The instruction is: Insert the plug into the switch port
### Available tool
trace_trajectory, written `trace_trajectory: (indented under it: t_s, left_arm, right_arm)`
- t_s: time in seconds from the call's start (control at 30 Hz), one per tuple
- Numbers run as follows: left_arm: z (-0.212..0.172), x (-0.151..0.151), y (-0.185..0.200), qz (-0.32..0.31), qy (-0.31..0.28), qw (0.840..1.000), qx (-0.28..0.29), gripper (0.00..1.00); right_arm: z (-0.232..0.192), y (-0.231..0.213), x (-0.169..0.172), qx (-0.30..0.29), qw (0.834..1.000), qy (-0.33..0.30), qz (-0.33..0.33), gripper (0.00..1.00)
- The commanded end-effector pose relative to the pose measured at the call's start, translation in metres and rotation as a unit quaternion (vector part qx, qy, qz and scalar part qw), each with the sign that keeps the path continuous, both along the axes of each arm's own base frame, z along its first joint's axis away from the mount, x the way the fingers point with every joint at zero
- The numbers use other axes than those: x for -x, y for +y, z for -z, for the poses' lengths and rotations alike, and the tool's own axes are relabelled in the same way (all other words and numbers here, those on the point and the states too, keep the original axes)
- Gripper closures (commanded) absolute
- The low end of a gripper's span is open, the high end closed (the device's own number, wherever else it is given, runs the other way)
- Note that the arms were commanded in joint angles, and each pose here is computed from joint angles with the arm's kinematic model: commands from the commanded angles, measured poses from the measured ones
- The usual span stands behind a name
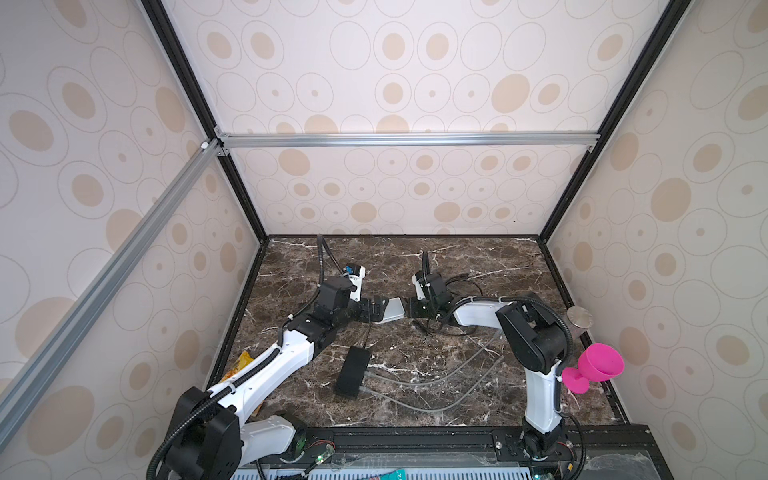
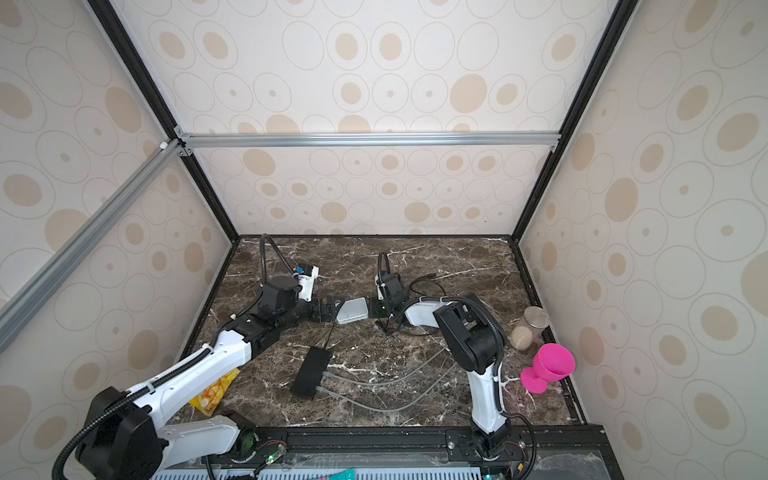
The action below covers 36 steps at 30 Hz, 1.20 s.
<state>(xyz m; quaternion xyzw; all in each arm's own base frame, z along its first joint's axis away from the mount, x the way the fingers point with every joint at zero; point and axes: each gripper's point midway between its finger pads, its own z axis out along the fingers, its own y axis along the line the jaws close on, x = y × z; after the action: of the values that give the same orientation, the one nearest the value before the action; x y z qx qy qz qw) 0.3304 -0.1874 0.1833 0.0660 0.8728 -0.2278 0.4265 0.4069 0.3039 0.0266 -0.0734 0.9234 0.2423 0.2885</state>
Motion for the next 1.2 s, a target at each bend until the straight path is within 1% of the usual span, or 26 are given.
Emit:
trace_trajectory:
  t_s: [0.0, 0.03, 0.1, 0.13, 0.17, 0.2, 0.23, 0.27, 0.33, 0.4, 0.53, 0.63, 1.17]
  left_arm:
    - [0.019, -0.005, 0.006, -0.029, 0.018, 0.999, 0.004, 0.05]
    - [0.023, -0.007, 0.002, -0.021, 0.026, 0.999, 0.007, 0.12]
    - [0.036, -0.016, -0.003, -0.017, 0.053, 0.998, -0.009, 0.46]
    - [0.045, -0.021, -0.004, -0.019, 0.068, 0.997, -0.023, 0.58]
    - [0.055, -0.028, -0.002, -0.027, 0.083, 0.995, -0.044, 0.76]
    - [0.065, -0.032, 0.002, -0.034, 0.100, 0.992, -0.066, 0.88]
    - [0.077, -0.036, 0.005, -0.040, 0.117, 0.988, -0.090, 0.95]
    - [0.087, -0.041, 0.010, -0.053, 0.131, 0.984, -0.113, 0.97]
    - [0.103, -0.048, 0.015, -0.064, 0.150, 0.976, -0.142, 0.99]
    - [0.113, -0.054, 0.014, -0.064, 0.161, 0.973, -0.155, 0.99]
    - [0.124, -0.064, 0.010, -0.065, 0.173, 0.969, -0.163, 0.99]
    - [0.125, -0.070, 0.015, -0.081, 0.177, 0.965, -0.177, 1.00]
    - [0.145, -0.078, 0.013, -0.078, 0.204, 0.957, -0.192, 1.00]
  right_arm:
    - [0.010, -0.009, 0.004, 0.029, 0.999, 0.016, 0.019, 1.00]
    - [0.010, -0.009, 0.004, 0.029, 0.999, 0.014, 0.019, 1.00]
    - [0.010, -0.006, 0.007, 0.030, 0.999, 0.014, 0.012, 1.00]
    - [0.011, -0.005, 0.008, 0.032, 0.999, 0.013, 0.008, 1.00]
    - [0.010, -0.003, 0.008, 0.035, 0.999, 0.012, 0.004, 1.00]
    - [0.009, -0.001, 0.009, 0.037, 0.999, 0.011, 0.000, 1.00]
    - [0.009, 0.001, 0.010, 0.038, 0.999, 0.010, -0.005, 1.00]
    - [0.008, 0.002, 0.011, 0.037, 0.999, 0.008, -0.007, 1.00]
    - [0.006, 0.002, 0.012, 0.034, 0.999, 0.007, -0.010, 1.00]
    - [0.005, 0.002, 0.012, 0.031, 0.999, 0.005, -0.012, 1.00]
    - [0.003, 0.004, 0.015, 0.026, 1.000, 0.005, -0.017, 1.00]
    - [0.002, 0.003, 0.015, 0.024, 1.000, 0.003, -0.016, 1.00]
    - [-0.005, 0.005, 0.018, 0.012, 1.000, -0.003, -0.024, 1.00]
